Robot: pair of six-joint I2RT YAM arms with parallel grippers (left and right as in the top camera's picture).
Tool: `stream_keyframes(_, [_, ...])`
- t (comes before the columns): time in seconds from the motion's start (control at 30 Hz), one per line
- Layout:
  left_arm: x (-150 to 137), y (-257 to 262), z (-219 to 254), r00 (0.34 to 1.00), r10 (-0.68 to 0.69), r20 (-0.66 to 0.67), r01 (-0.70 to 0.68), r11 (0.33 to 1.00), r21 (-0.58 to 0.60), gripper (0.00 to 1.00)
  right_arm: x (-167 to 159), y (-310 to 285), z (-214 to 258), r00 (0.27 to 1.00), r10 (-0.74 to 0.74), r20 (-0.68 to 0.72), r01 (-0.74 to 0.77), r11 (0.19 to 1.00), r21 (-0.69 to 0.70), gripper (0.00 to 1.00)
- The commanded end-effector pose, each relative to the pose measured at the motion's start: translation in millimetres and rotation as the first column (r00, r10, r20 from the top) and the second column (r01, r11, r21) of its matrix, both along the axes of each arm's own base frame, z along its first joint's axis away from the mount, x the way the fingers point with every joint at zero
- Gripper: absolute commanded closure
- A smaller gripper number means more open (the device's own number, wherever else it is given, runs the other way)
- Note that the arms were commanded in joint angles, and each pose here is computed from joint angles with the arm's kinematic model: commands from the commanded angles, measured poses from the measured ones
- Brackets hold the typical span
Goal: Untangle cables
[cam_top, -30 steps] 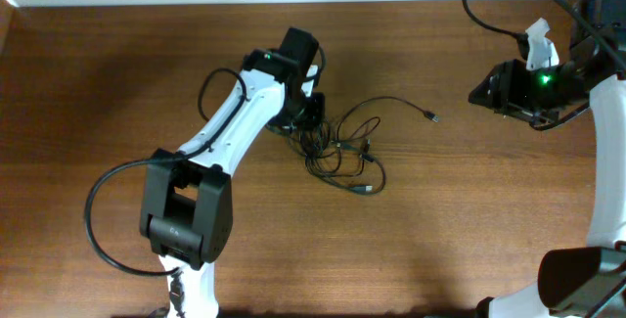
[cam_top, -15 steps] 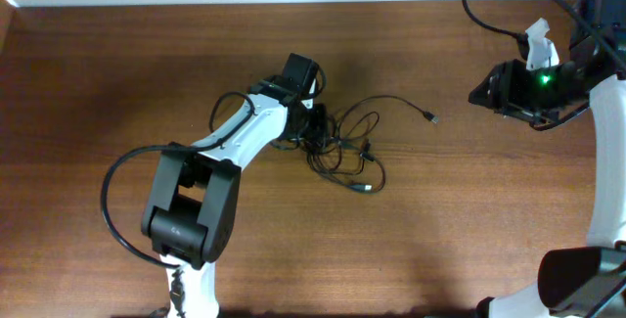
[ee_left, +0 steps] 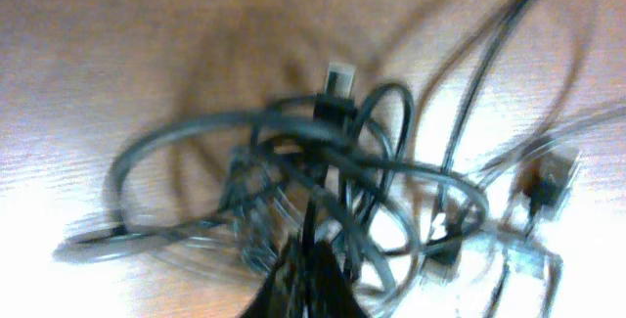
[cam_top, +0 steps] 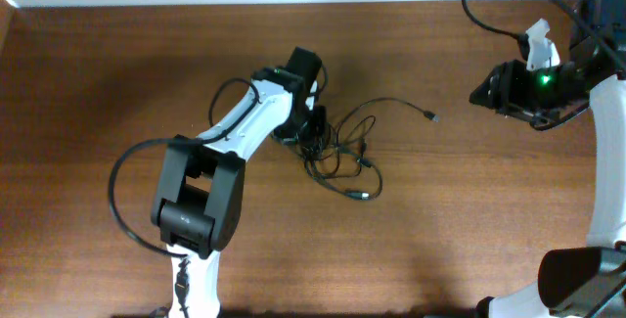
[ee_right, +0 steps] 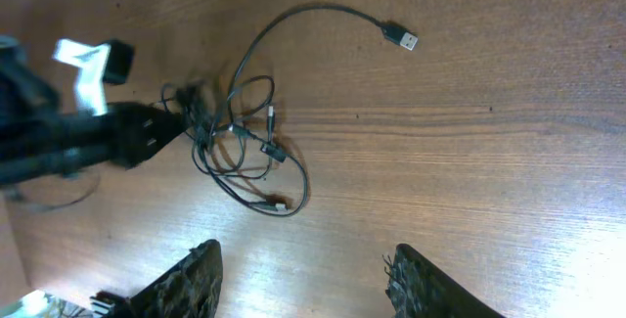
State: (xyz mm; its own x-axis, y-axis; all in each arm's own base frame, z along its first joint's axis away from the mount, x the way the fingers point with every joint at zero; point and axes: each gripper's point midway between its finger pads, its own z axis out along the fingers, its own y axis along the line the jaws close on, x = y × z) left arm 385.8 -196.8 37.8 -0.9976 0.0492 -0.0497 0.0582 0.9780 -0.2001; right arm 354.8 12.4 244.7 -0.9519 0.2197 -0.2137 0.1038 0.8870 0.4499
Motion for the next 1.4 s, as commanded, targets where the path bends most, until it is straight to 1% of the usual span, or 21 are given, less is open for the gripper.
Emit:
stream_keyframes(0.0, [-5.6, -1.3, 74.6, 0.990, -0.130, 0.048, 0.130, 0.992, 0.004, 1.00, -2.0, -0.3, 9.3, 0.999, 0.011, 0.036, -0.010, 1.000, -0.020, 0.44])
stream_keyframes(0.1, [-35.6, -7.4, 100.6, 0.963, -0.270, -0.004, 0.270, 0.963, 0.004, 1.00, -2.0, -0.3, 9.3, 0.999, 0.011, 0.036, -0.011, 1.000, -0.020, 0.44])
stream_keyframes(0.13, [-52.2, -20.5, 103.4, 0.927, -0.374, -0.027, 0.371, 0.926, -0.066, 1.00, -2.0, -0.3, 9.3, 0.999, 0.011, 0.036, -0.010, 1.000, -0.020, 0.44])
stream_keyframes(0.17, [-78.4, -36.5, 109.2, 0.838, -0.545, -0.033, 0.532, 0.828, -0.178, 1.00, -2.2, -0.2, 9.3, 0.999, 0.011, 0.035, -0.010, 1.000, -0.019, 0.44])
stream_keyframes(0.2, [-92.7, -37.4, 111.6, 0.748, -0.663, -0.019, 0.645, 0.735, -0.209, 1.00, -2.3, -0.2, 9.2, 0.999, 0.011, 0.034, -0.010, 1.000, -0.019, 0.44])
stream_keyframes(0.23, [-98.7, -34.7, 111.8, 0.682, -0.731, -0.007, 0.714, 0.668, -0.209, 1.00, -2.3, -0.1, 9.3, 0.999, 0.011, 0.035, -0.011, 1.000, -0.019, 0.44])
stream_keyframes(0.27, [-98.5, -32.9, 111.3, 0.653, -0.757, 0.004, 0.742, 0.639, -0.200, 1.00, -2.2, -0.1, 9.3, 0.999, 0.011, 0.035, -0.011, 1.000, -0.019, 0.44])
stream_keyframes(0.3, [-89.1, -37.2, 113.4, 0.649, -0.759, 0.055, 0.753, 0.629, -0.191, 1.00, -2.9, 0.8, 9.2, 0.999, 0.013, 0.032, -0.012, 1.000, -0.017, 0.44])
stream_keyframes(0.37, [-75.4, -49.8, 122.4, 0.692, -0.712, 0.122, 0.719, 0.662, -0.214, 1.00, -4.0, 13.1, 11.1, 0.999, 0.042, 0.033, -0.042, 0.999, 0.010, 0.44])
stream_keyframes(0.5, [-28.1, -68.2, 158.7, 0.883, -0.421, 0.208, 0.467, 0.835, -0.292, 1.00, -0.1, 68.5, 19.9, 0.977, 0.187, 0.099, -0.193, 0.979, 0.061, 0.44])
stream_keyframes(0.53, [-18.5, -71.8, 168.8, 0.899, -0.370, 0.233, 0.430, 0.843, -0.323, 1.00, 2.9, 84.5, 25.4, 0.965, 0.223, 0.139, -0.237, 0.968, 0.087, 0.44])
stream_keyframes(0.6, [0.0, -82.1, 198.4, 0.919, -0.268, 0.289, 0.374, 0.822, -0.430, 1.00, 10.8, 107.0, 34.3, 0.942, 0.264, 0.208, -0.290, 0.951, 0.107, 0.44])
stream_keyframes(0.73, [19.0, -80.1, 243.3, 0.918, -0.163, 0.361, 0.333, 0.813, -0.477, 1.00, 33.1, 127.2, 49.5, 0.926, 0.230, 0.301, -0.281, 0.950, 0.138, 0.44])
stream_keyframes(0.87, [10.8, -91.1, 268.2, 0.904, -0.179, 0.389, 0.383, 0.745, -0.546, 1.00, 42.6, 150.7, 52.4, 0.886, 0.286, 0.365, -0.359, 0.921, 0.150, 0.44])
stream_keyframes(0.97, [10.0, -91.2, 268.1, 0.910, -0.173, 0.377, 0.371, 0.745, -0.554, 1.00, 45.8, 165.7, 45.6, 0.865, 0.331, 0.378, -0.407, 0.902, 0.141, 0.44])
stream_keyframes(1.07, [3.9, -95.9, 273.3, 0.913, -0.183, 0.364, 0.379, 0.711, -0.592, 1.00, 57.2, 164.9, 35.0, 0.870, 0.325, 0.371, -0.393, 0.911, 0.124, 0.45])
stream_keyframes(1.13, [-3.3, -99.3, 277.3, 0.916, -0.198, 0.348, 0.384, 0.679, -0.625, 1.00, 70.9, 153.7, 25.4, 0.889, 0.285, 0.359, -0.332, 0.940, 0.078, 0.54])
stream_keyframes(1.2, [-10.8, -102.9, 282.6, 0.918, -0.215, 0.334, 0.390, 0.641, -0.660, 1.00, 85.4, 139.6, 15.0, 0.915, 0.220, 0.340, -0.239, 0.971, 0.015, 0.72])
stream_keyframes(1.23, [-15.5, -103.7, 284.9, 0.916, -0.228, 0.331, 0.398, 0.624, -0.672, 1.00, 89.6, 134.9, 12.0, 0.921, 0.197, 0.335, -0.208, 0.978, -0.004, 0.75])
stream_keyframes(1.3, [-24.0, -100.6, 284.8, 0.907, -0.256, 0.335, 0.420, 0.621, -0.662, 1.00, 101.7, 113.1, 7.2, 0.940, 0.104, 0.324, -0.093, 0.995, -0.047, 0.89])
stream_keyframes(1.37, [-35.2, -96.0, 284.0, 0.899, -0.289, 0.330, 0.438, 0.620, -0.651, 1.00, 113.6, 89.4, 8.3, 0.948, -0.031, 0.318, 0.042, 0.999, -0.028, 0.96])
